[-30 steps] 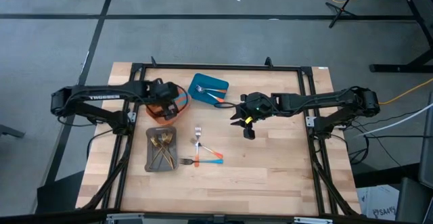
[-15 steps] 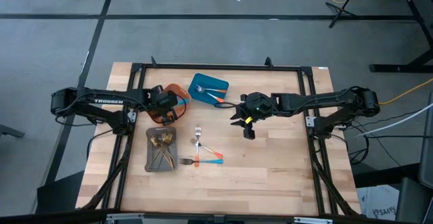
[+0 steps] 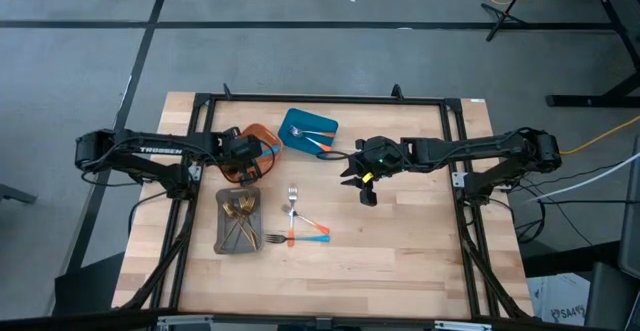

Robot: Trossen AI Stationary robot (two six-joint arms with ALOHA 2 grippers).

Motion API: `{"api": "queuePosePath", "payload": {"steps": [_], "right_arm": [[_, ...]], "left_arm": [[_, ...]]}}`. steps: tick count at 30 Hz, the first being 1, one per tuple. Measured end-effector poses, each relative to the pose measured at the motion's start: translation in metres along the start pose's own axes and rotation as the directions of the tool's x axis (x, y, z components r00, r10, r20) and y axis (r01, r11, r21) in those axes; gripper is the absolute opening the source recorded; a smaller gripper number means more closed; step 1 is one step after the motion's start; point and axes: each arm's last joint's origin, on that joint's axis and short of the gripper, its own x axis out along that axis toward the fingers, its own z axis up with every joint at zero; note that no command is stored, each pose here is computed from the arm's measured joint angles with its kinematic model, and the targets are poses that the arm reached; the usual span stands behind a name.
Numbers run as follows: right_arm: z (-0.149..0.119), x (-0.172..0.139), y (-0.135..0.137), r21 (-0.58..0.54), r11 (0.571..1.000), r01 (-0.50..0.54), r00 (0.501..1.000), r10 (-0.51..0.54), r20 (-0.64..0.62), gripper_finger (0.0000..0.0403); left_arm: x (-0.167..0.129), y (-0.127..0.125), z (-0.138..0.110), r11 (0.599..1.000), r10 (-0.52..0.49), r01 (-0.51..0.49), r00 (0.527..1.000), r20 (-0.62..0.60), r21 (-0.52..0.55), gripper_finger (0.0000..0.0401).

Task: Sort silverware by color (type)
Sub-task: Put the blue fork into the orange bin

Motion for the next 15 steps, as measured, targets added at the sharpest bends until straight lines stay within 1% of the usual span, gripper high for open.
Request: {"api": "queuePosePath", "payload": {"steps": [7,15], "right_arm": [[0.0000,0.0000,0.0000,0.000,1.000,0.000,1.000,0.000,0.000,0.0092],[0.0000,0.0000,0.0001,0.000,1.000,0.000,1.000,0.000,0.000,0.0092]], "left_arm": [[0.0000,-0.0001,0.0020,1.000,-0.001,0.002,1.000,0.020,-0.008,0.0083],[-0.0006,0.0001,0.0025,1.000,0.004,-0.003,1.000,0.020,-0.008,0.0085]]}}
